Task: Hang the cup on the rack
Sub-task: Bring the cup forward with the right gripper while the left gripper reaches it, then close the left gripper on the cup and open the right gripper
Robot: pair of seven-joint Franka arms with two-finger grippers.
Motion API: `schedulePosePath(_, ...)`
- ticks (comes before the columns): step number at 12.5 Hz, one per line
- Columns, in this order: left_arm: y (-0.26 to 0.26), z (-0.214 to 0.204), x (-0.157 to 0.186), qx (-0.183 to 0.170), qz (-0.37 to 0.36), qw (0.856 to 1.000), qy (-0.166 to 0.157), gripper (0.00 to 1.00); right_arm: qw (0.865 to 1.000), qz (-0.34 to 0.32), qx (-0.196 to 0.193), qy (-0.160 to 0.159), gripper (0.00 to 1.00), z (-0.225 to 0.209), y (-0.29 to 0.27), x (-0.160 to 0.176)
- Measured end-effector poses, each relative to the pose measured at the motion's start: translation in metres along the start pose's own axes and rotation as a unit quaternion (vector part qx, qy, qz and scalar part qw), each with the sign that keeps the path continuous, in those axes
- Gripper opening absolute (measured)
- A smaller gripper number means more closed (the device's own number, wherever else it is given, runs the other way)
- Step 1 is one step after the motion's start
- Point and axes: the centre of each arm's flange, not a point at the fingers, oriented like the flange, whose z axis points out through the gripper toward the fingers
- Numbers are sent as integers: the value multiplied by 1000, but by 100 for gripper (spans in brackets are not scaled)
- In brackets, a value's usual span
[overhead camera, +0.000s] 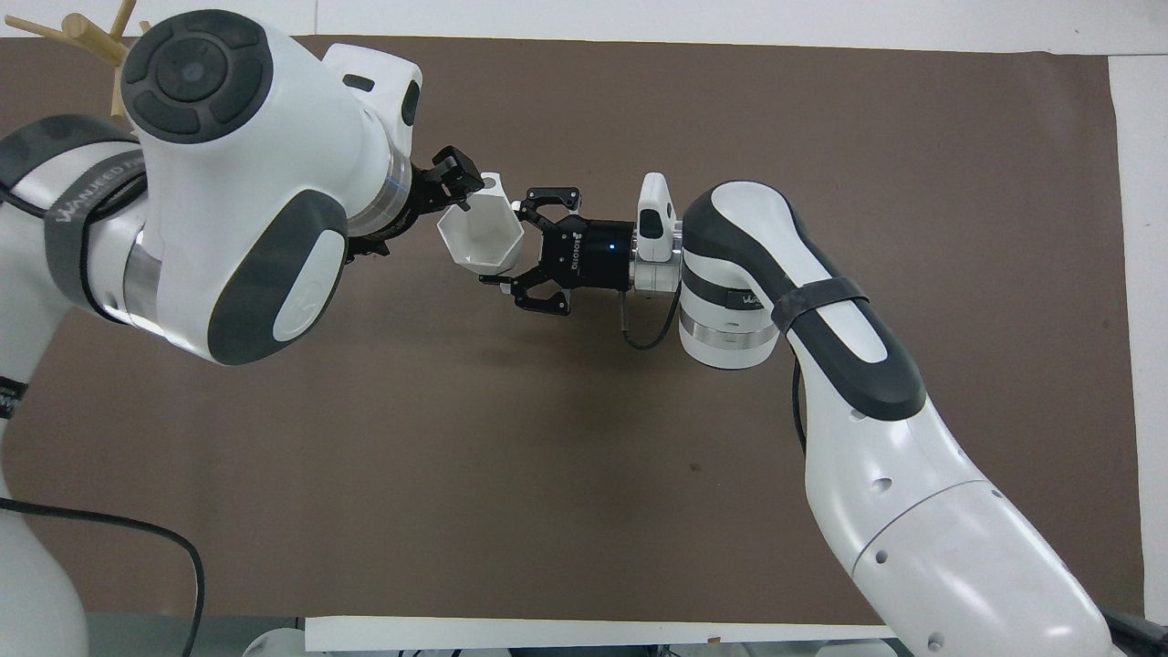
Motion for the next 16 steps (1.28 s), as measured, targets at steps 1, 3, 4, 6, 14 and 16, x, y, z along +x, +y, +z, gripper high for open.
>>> schedulePosePath(1,3,7,-1,1,1,1000,-2,77,1000,-1,-1,0,77,0,0,1)
schedulePosePath(3,4,15,-2,2,3,1000,-2,69,1000,-1,-1,0,77,0,0,1)
schedulePosePath(4,5,16,-4,2,5,1000,-3,56,1000,-1,0,0,77,0,0,1)
schedulePosePath(6,8,17,-9,1,8,1000,-4,29,1000,-1,1,0,77,2,-2,2)
schedulePosePath(14,5,17,-9,8,-30,999,-11,7,1000,1,-12,9,100,-5,5,5)
schedulePosePath(16,-5,17,2,15,-44,999,-11,7,1000,1,-23,10,100,-17,13,5)
